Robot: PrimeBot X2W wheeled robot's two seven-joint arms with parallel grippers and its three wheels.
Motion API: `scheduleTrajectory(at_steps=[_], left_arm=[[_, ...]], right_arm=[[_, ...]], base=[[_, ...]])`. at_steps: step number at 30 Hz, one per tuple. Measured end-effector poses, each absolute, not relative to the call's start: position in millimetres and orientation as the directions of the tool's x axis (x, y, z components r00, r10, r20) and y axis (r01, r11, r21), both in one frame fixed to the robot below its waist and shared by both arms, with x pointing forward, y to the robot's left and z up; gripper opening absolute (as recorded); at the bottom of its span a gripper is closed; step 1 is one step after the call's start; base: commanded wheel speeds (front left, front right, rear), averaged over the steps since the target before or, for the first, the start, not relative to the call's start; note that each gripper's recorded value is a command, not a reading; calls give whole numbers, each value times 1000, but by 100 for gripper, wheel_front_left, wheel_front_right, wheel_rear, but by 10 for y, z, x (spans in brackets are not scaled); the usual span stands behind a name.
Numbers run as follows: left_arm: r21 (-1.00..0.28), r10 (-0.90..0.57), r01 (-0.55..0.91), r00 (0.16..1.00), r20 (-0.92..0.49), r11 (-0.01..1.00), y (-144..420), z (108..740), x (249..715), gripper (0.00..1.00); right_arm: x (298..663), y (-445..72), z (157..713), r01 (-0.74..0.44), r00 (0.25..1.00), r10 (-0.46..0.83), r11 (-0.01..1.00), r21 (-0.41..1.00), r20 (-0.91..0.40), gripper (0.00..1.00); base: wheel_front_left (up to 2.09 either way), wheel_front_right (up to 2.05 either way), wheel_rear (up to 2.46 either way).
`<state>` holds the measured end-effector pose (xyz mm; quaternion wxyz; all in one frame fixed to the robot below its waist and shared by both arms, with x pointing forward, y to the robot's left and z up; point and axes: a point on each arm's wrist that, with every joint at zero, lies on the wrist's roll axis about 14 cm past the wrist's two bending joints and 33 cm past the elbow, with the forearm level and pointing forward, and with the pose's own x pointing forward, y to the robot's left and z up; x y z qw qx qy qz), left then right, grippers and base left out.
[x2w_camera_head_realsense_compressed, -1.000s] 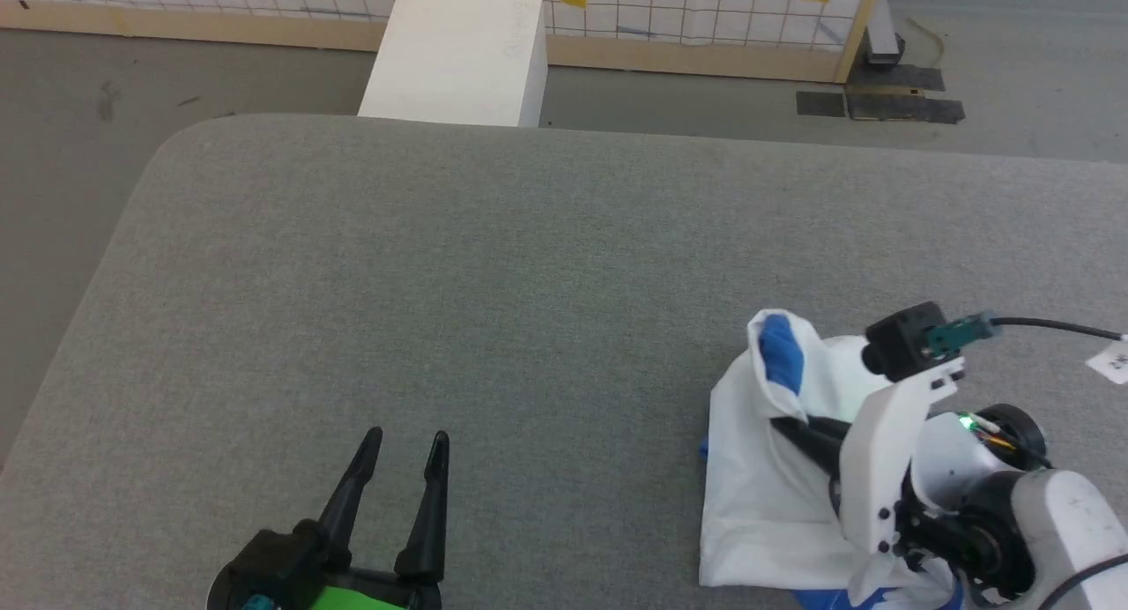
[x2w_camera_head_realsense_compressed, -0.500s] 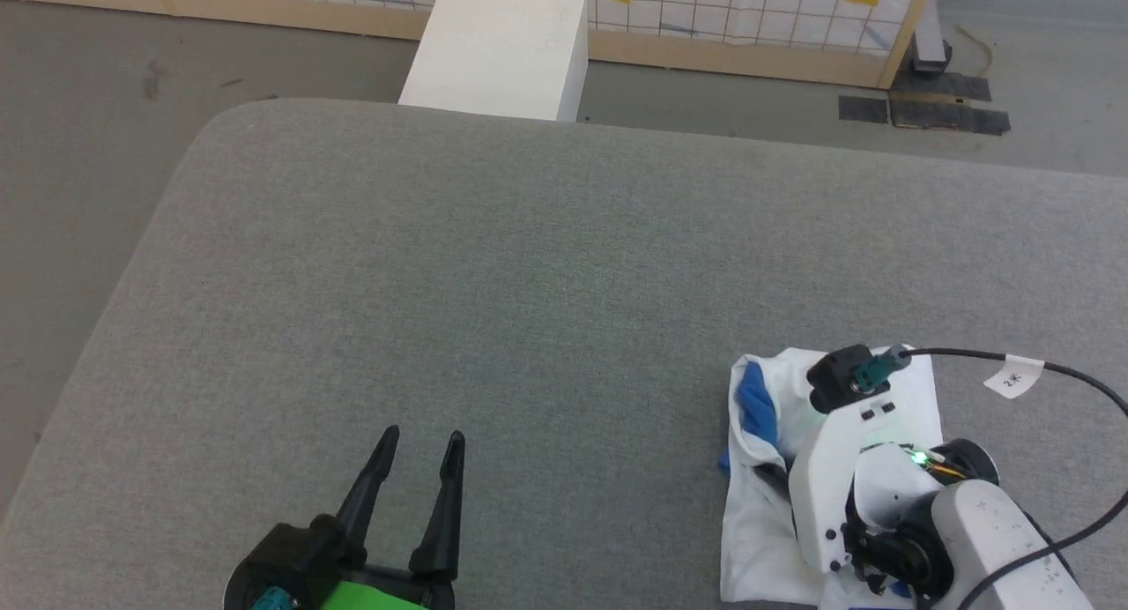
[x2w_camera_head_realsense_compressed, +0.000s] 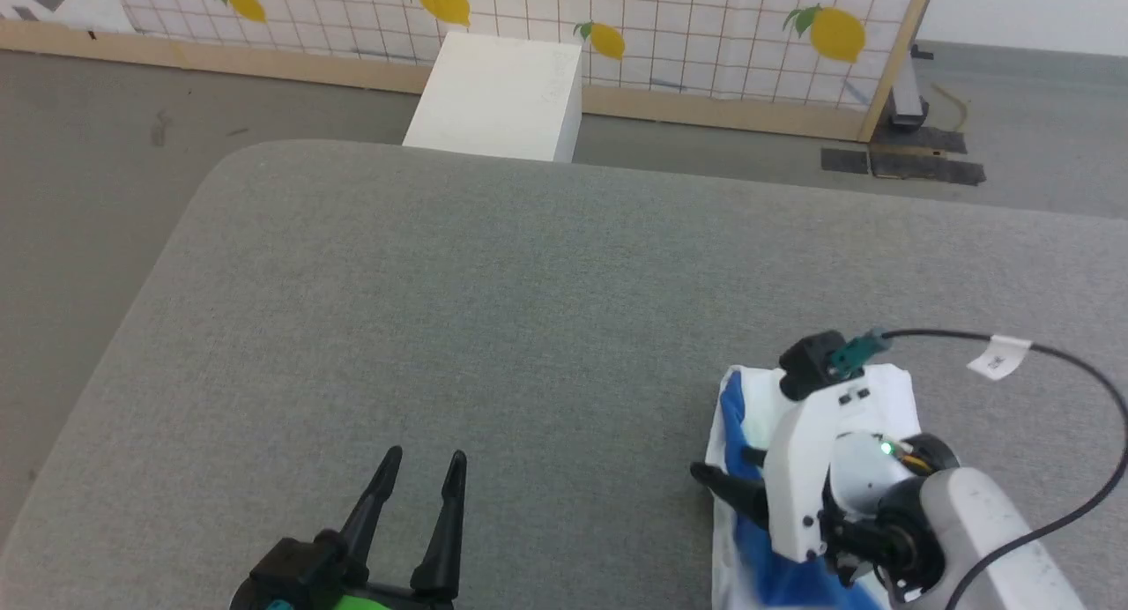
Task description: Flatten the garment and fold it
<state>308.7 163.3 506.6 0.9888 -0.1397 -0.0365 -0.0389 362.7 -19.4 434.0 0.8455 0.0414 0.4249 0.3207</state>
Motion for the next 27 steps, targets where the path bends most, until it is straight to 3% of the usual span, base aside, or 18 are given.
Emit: scheduleTrajectory(at_steps=[6, 8, 12, 17, 27], left_arm=[[-272, -102, 126, 990, 98, 954, 1543, 5106, 3098, 100], [-270, -114, 141, 987, 110, 953, 1512, 5142, 3120, 100], [-266, -129, 160, 983, 127, 951, 1473, 5199, 3171, 100], [-270, -155, 178, 982, 103, 946, 1395, 5131, 3262, 100], [-269, -149, 160, 987, 62, 950, 1427, 5010, 3342, 100]], right_arm=[[3864, -501, 5072, -484, 623, 595, 803, 347, -508, 100], [3945, -778, 5269, -439, 717, 540, 841, 317, -441, 100], [3940, -1316, 5356, -313, 833, 398, 912, 266, -384, 100], [3727, -1673, 4918, -186, 833, 281, 954, 237, -476, 100], [3687, -1653, 4314, -135, 723, 279, 954, 267, -632, 100]], base=[[0, 0, 0], [0, 0, 0], [0, 0, 0], [0, 0, 0], [0, 0, 0]])
